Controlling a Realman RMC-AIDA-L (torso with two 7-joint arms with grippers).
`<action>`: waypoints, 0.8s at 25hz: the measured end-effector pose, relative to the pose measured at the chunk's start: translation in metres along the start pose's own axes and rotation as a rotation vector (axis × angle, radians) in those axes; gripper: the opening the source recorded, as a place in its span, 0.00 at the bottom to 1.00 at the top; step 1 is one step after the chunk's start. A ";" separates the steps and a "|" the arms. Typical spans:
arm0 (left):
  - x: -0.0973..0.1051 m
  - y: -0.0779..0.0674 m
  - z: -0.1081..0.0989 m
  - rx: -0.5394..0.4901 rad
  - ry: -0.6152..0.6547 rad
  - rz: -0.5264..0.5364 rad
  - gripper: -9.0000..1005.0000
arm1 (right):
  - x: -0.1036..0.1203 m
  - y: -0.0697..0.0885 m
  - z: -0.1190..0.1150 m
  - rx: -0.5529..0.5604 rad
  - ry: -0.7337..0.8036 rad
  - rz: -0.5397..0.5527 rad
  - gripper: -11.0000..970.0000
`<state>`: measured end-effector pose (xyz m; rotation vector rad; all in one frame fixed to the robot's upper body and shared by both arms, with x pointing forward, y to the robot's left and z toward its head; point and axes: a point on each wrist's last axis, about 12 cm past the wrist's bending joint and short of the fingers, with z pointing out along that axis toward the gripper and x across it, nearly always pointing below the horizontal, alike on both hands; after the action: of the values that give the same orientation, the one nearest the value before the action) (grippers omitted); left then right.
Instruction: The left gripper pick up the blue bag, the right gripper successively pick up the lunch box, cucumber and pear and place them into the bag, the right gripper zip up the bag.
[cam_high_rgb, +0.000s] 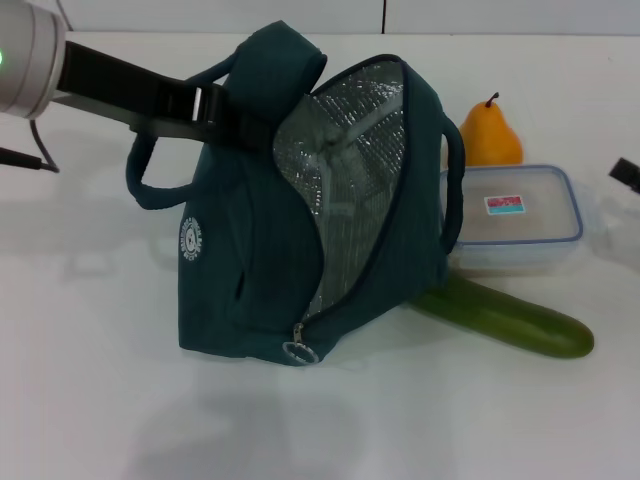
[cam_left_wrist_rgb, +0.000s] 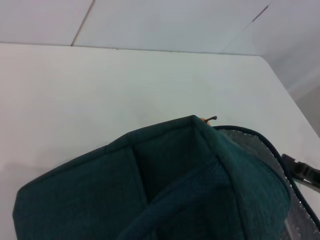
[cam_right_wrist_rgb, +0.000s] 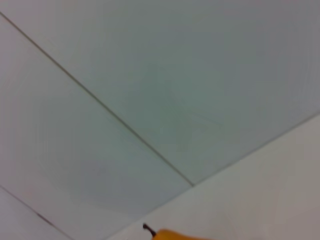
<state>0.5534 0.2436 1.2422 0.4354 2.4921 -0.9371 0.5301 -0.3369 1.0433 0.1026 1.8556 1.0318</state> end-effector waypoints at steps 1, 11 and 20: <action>0.000 0.000 0.000 0.000 0.000 0.001 0.06 | 0.001 0.000 0.002 0.001 0.013 0.006 0.82; -0.002 -0.001 0.000 -0.002 0.000 0.013 0.06 | 0.020 0.014 0.028 -0.031 0.110 0.053 0.82; -0.002 -0.001 0.000 -0.003 0.001 0.013 0.06 | 0.028 0.021 0.032 -0.066 0.118 0.091 0.82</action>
<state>0.5543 0.2433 1.2437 0.4499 2.4886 -0.9279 0.5331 -0.2908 1.0323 0.0890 1.9356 1.1830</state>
